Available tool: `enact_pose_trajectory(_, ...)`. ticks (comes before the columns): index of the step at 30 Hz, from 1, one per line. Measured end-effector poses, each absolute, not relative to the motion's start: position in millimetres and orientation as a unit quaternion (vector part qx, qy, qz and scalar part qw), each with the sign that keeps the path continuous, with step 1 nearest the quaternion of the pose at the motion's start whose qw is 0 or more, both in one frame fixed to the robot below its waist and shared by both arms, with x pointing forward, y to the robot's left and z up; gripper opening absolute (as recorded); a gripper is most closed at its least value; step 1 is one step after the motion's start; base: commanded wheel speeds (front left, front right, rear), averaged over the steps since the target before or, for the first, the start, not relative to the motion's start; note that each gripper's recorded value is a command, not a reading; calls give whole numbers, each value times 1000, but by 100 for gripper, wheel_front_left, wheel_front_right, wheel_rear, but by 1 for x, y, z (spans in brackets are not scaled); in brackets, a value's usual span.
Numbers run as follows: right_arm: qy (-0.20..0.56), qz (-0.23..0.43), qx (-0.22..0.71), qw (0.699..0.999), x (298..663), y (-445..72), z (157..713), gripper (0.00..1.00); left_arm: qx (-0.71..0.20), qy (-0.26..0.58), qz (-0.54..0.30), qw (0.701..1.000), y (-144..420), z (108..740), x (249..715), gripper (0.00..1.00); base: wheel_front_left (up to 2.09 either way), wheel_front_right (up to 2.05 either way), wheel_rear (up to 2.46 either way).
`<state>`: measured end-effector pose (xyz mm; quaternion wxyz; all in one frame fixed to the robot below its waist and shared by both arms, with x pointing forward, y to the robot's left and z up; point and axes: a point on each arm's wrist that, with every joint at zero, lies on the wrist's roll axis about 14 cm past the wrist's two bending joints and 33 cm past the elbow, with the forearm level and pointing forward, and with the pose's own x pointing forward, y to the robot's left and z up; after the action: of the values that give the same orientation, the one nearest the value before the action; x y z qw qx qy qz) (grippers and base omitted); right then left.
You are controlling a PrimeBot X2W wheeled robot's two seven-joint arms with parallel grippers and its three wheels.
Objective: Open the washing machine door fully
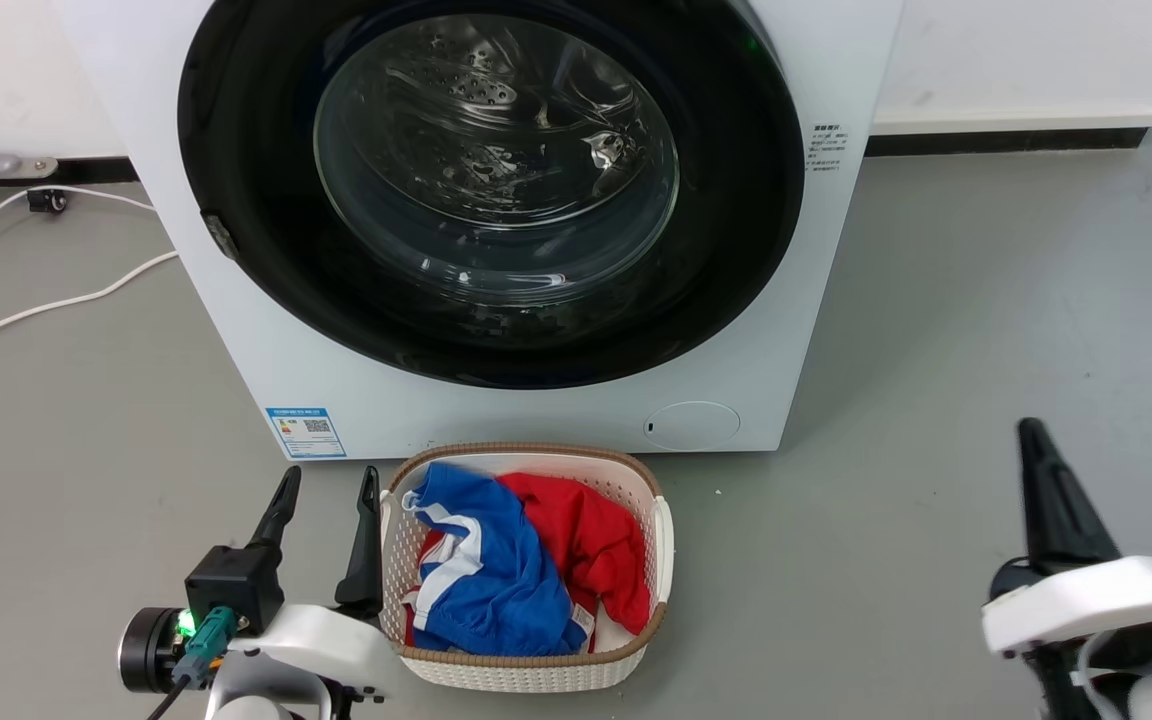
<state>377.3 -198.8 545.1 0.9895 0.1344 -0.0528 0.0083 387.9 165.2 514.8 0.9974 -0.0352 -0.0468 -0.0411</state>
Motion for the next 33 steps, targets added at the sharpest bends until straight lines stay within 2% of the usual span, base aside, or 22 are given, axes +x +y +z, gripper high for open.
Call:
enact_pose_trajectory(5,-71,-36,260,962,383,-230,545,0,-36,-46,-40,997,165,514,390,100,0,0,0)
enact_pose_trajectory(8,-91,-60,347,931,389,-247,547,0,-35,-43,-41,998,164,512,392,100,0,0,0)
enact_pose_trajectory(11,-107,-86,452,882,395,-267,542,0,-36,-45,-42,997,163,513,398,100,0,0,0)
enact_pose_trajectory(17,-116,-111,626,763,422,-297,529,0,-35,-49,-43,997,161,514,410,100,0,0,0)
enact_pose_trajectory(24,-83,-87,722,681,474,-302,521,0,-37,-51,-41,997,162,512,423,100,0,0,0)
enact_pose_trajectory(29,-45,-49,744,665,522,-294,533,0,-37,-51,-43,997,161,510,435,100,0,0,0)
enact_pose_trajectory(33,-2,-7,732,681,562,-275,549,0,-35,-52,-45,997,161,507,445,100,0,0,0)
